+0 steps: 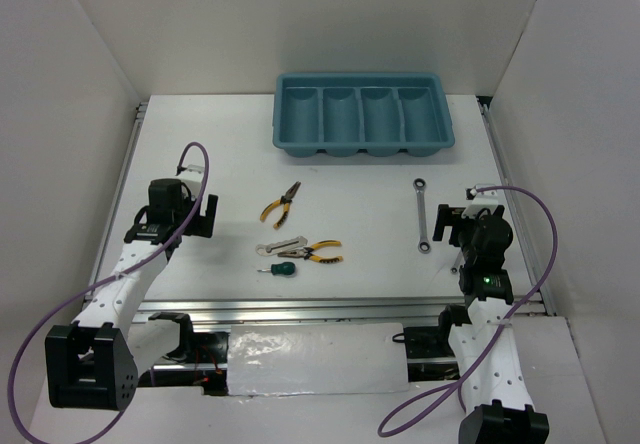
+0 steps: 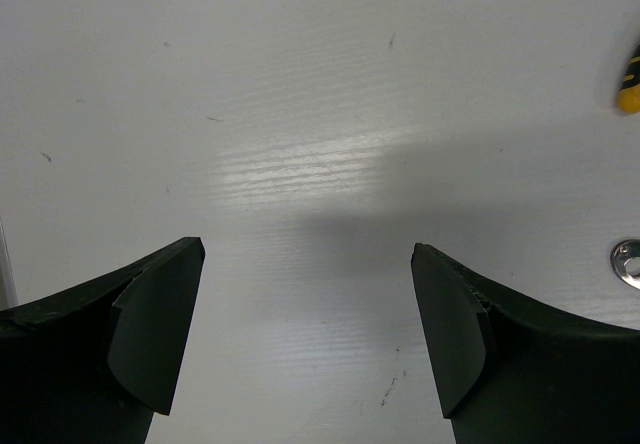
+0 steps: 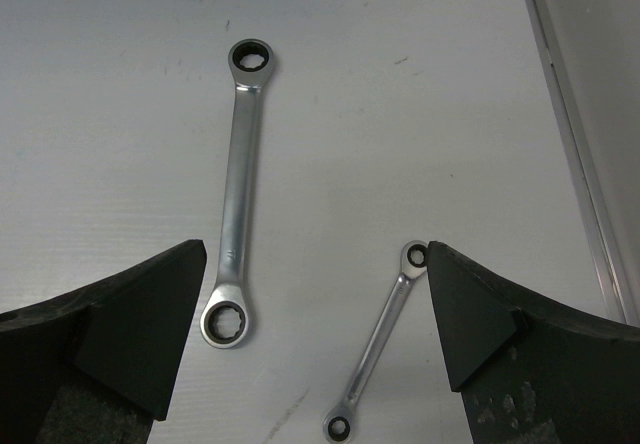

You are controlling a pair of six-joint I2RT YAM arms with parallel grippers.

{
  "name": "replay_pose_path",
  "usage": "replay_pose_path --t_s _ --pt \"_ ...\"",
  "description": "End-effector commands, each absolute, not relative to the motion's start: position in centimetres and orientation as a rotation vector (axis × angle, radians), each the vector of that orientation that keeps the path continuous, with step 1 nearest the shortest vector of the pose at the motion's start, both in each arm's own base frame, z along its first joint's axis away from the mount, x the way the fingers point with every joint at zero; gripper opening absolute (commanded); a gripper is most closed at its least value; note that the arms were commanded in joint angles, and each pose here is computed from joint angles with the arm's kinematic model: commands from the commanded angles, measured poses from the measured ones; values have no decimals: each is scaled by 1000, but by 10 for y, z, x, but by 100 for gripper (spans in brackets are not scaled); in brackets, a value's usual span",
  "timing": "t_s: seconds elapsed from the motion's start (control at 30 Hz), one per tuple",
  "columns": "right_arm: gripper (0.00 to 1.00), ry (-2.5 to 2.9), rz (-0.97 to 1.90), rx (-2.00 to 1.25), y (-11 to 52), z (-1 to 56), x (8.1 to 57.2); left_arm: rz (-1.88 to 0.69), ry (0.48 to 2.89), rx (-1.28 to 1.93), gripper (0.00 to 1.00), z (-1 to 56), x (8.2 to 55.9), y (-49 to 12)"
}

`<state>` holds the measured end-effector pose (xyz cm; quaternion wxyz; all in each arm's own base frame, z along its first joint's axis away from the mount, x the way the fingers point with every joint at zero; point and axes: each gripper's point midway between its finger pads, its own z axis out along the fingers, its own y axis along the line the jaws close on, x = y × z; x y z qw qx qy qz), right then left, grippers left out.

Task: Sort the tools into containers

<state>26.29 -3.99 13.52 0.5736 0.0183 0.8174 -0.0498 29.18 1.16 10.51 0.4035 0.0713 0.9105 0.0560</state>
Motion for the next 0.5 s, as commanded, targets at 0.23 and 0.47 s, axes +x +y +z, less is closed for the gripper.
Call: replay_pose_path --t_s 0.23,0.47 --pt "100 1887 -119 24 -40 149 268 94 2286 246 93 117 301 0" --pt "100 1882 -121 27 -42 150 267 63 2277 347 78 117 302 -20"
